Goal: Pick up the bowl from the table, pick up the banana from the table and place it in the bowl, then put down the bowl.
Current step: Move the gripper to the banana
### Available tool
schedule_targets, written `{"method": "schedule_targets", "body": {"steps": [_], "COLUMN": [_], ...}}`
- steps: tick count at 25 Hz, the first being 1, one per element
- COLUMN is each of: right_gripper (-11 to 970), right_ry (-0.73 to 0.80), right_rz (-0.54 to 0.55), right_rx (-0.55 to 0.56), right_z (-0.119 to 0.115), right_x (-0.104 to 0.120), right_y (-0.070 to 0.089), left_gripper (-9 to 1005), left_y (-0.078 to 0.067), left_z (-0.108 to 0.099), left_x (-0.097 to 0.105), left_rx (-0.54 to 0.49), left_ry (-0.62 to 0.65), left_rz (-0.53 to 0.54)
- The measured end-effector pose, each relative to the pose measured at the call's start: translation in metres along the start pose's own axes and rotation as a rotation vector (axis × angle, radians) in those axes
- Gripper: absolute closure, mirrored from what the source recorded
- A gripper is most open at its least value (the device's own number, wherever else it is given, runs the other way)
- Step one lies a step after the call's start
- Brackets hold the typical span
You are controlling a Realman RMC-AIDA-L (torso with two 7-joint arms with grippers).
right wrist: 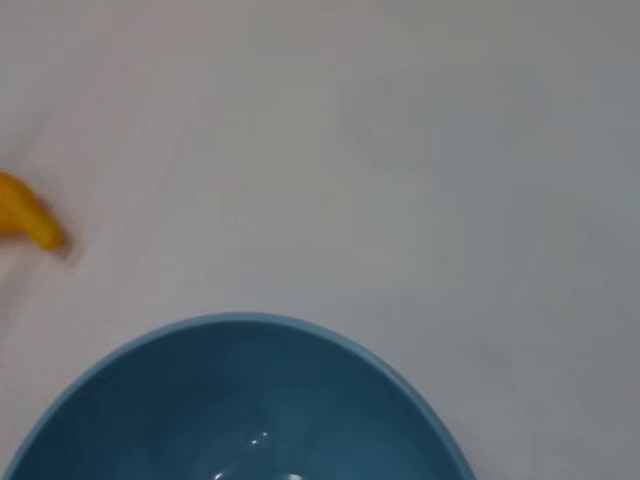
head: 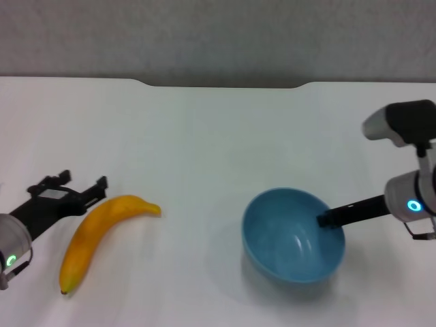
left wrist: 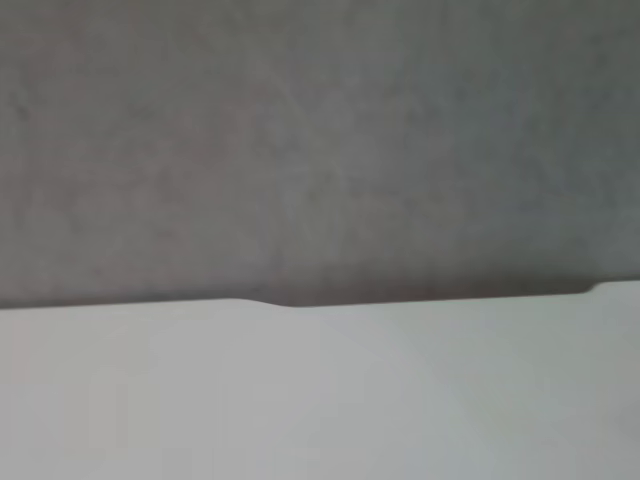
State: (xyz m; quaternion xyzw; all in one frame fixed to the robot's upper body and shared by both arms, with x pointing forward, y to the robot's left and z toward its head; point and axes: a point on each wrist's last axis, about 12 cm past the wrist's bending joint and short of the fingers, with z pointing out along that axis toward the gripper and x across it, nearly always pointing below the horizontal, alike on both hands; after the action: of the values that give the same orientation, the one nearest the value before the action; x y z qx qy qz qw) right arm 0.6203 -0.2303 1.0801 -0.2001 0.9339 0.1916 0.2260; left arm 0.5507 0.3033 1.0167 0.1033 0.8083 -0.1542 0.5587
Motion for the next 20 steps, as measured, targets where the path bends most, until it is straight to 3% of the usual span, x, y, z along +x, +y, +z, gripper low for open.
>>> {"method": "schedule_targets", "body": {"steps": [7,10,14,20], "right_gripper": [924,924,924,924], "right_ry": [-0.03,-0.033,-0.04,-0.073], "right_rz": [0.033,0.031,0.034,0.026], "right_rx": [0.02,0.024,0.018,0.019], "right_z": [-0.007,-0.006,-0.007,-0.018], "right_x": [0.01,0.01,0.009,0.007], "right_y": [-0.01,-0.01,-0.009,-0.009], "left_gripper": [184,184,186,187], "left_y": [-0.011,-0.017,-0.019,-0.016], "left_z": [0.01,0.015,0.016,0.015], "left_x": [-0.018,-0.029,-0.032,-0.03], "left_rx": [0.124,0.187,0.207,0.185], "left_ry": [0.081,0.159,0.201,0.217], "left_rz": [-0.017,0.071,0.156,0.185]}}
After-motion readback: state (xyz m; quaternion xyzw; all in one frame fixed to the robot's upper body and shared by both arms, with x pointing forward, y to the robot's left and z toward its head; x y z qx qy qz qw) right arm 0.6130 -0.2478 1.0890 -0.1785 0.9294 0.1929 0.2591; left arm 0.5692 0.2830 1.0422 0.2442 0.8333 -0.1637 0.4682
